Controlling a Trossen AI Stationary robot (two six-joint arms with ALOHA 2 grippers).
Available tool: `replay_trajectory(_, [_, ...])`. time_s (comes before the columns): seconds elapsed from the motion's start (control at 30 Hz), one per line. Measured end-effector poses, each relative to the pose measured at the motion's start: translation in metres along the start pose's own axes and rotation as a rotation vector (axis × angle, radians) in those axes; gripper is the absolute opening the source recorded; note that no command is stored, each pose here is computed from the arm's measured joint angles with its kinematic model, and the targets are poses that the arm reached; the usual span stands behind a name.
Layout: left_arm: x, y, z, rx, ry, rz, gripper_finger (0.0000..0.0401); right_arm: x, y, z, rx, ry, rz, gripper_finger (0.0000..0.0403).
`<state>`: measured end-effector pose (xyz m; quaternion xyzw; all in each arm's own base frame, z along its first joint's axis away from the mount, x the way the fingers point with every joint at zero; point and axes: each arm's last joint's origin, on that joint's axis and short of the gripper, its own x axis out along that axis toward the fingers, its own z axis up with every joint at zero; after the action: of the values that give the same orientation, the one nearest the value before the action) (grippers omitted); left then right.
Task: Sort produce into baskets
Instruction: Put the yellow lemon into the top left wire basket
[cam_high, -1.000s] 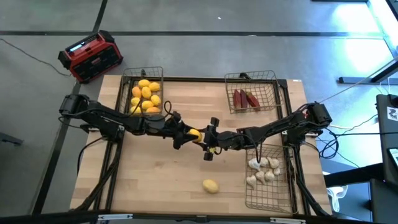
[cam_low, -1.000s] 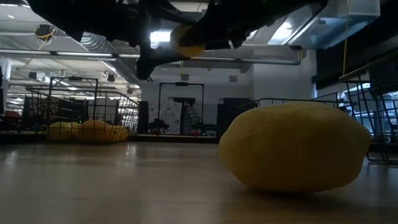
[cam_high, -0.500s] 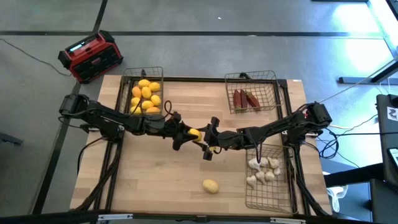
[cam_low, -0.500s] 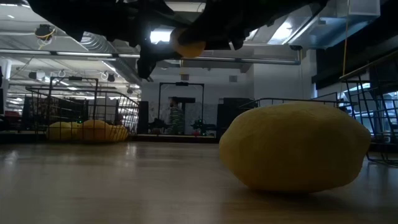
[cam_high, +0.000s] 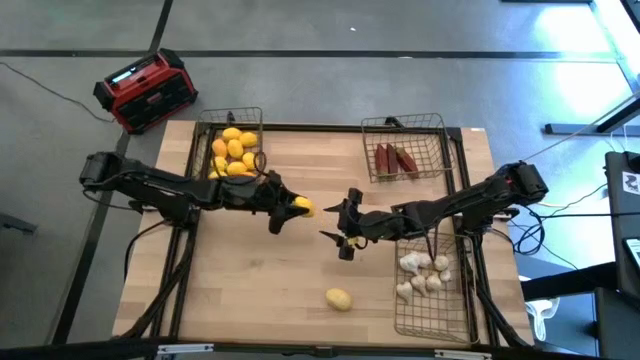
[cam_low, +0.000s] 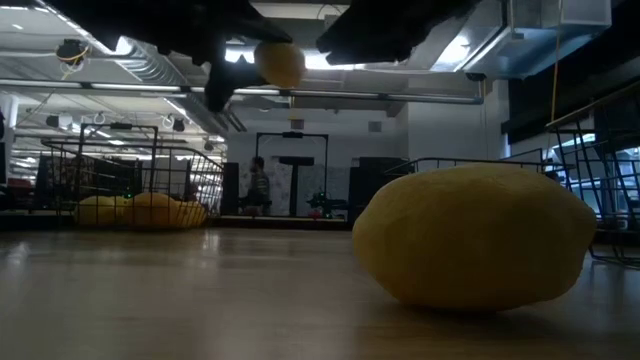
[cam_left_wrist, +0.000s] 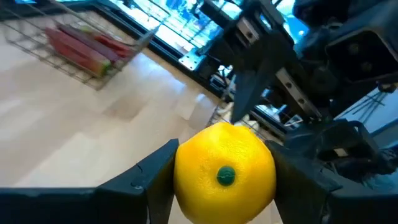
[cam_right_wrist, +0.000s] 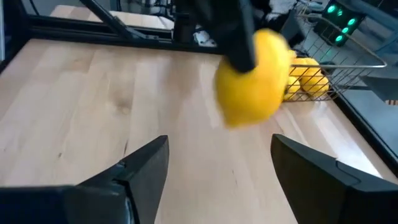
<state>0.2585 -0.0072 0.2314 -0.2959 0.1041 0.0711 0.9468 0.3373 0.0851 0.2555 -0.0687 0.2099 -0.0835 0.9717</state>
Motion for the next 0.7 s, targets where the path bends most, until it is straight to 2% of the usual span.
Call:
replay_trajectory(0.23, [-0.029, 0.007, 0.023, 0.034, -0.041, 0.059, 0.0216, 0.001, 0.001, -0.002, 0.022, 0.018, 0.031, 0.0277])
replay_trajectory(0.5, [-0.071, 0.017, 0.045, 0.069, -0.139, 0.18, 0.0217, 0.004, 0.003, -0.006, 0.034, 0.039, 0.055, 0.0278])
replay_trajectory(0.7, [-0.098, 0.028, 0.055, 0.131, -0.229, 0.361, 0.0217, 0.004, 0.003, -0.006, 0.034, 0.039, 0.056, 0.0278])
